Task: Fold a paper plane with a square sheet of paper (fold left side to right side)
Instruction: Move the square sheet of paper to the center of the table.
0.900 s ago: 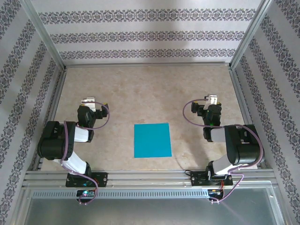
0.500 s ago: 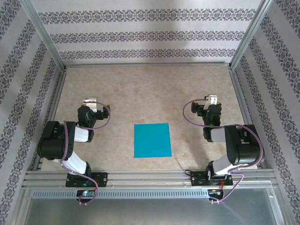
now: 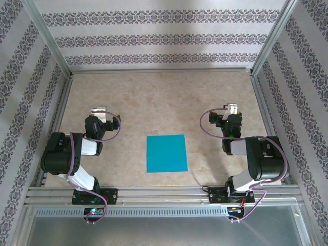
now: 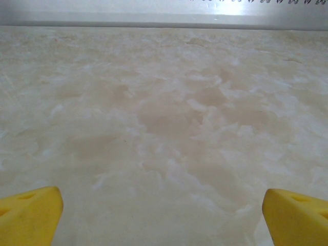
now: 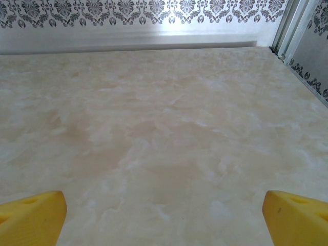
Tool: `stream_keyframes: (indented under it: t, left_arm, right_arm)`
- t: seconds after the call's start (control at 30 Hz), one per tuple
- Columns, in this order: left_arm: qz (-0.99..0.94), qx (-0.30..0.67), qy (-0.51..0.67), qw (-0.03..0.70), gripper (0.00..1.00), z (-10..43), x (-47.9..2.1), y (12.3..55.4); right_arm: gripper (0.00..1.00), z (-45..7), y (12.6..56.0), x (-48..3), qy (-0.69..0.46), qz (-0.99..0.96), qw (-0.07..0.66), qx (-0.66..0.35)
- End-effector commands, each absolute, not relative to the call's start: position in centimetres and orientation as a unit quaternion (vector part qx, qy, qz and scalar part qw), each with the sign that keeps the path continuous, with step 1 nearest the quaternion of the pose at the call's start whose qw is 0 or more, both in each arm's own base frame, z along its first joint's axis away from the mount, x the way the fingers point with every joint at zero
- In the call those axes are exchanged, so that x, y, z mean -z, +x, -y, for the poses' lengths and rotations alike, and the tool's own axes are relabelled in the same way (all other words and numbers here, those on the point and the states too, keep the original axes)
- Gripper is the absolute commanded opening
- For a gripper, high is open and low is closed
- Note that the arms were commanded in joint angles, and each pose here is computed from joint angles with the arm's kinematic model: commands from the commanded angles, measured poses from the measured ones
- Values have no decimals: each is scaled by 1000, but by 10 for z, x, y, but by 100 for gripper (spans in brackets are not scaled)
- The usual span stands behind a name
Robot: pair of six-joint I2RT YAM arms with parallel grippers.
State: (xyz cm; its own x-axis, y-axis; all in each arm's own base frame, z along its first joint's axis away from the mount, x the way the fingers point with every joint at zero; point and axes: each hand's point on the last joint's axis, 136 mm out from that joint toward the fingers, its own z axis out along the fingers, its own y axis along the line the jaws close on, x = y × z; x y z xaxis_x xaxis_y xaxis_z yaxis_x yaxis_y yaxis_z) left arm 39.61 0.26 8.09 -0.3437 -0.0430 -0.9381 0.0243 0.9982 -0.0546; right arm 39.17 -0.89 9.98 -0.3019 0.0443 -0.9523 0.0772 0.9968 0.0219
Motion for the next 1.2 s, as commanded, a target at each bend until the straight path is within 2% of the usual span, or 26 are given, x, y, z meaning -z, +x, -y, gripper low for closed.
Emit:
stream_keyframes:
  t: [0.0, 0.2, 0.37, 0.5, 0.6, 0.77, 0.93, 1.17]
  left_arm:
    - [-815, 25, 3, 578, 100, -5, -88, 400]
    - [-801, 10, -18, 598, 100, -12, -97, 394]
    - [-785, -7, -37, 619, 100, -19, -140, 375]
    - [-780, 52, -131, 610, 100, -22, -182, 362]
    - [-773, 120, -204, 588, 100, -17, -199, 355]
    - [-788, 256, -211, 519, 100, 29, -192, 349]
    - [-838, 263, -170, 447, 100, 83, -178, 331]
    - [-889, 327, -56, 316, 100, 198, -160, 289]
  right_arm:
    - [98, 4, 398, -108, 29, -800, 600, 9]
    - [98, 6, 397, -112, 36, -795, 605, 10]
    - [98, 12, 383, -138, 52, -786, 616, 17]
    - [98, 10, 362, -139, 90, -795, 599, -22]
    - [98, 0, 347, -155, 73, -799, 596, -18]
    - [98, -15, 327, -189, 116, -789, 593, -112]
    - [98, -28, 312, -194, 186, -780, 559, -211]
    - [98, -60, 307, -180, 210, -792, 476, -319]
